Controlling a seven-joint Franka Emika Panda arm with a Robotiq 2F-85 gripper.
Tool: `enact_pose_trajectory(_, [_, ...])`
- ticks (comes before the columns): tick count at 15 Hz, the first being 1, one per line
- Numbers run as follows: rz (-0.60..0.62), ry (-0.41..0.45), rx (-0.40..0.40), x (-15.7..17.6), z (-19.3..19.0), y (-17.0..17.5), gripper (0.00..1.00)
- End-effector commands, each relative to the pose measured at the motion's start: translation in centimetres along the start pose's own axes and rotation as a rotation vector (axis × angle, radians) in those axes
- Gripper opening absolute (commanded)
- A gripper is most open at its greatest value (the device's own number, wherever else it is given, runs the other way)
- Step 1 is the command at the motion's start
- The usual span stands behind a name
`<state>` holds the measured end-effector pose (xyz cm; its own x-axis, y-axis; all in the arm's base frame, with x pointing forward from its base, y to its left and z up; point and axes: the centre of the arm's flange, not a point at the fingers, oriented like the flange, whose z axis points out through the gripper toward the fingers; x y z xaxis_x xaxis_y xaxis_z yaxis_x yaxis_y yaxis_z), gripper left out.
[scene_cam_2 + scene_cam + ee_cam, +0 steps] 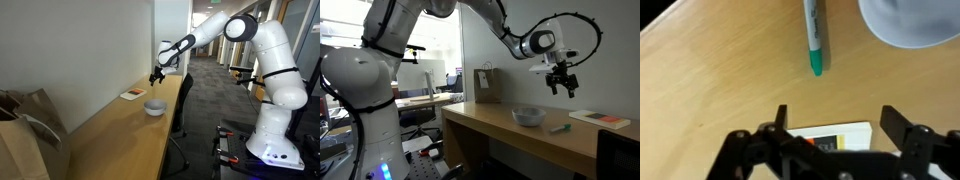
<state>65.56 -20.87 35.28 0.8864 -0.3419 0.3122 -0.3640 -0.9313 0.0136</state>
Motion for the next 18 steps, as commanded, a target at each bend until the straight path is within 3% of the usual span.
enact_pose_trajectory(1, [0.039,-0.020,0.007,-2.3,-3.5,-1.5,1.00])
enact_pose_trajectory(10, [0.019,0.025,0.017,-5.3,-9.0,-4.8,1.00])
enact_pose_trajectory(18, [0.004,0.023,0.022,-5.8,-10.1,-5.3,1.00])
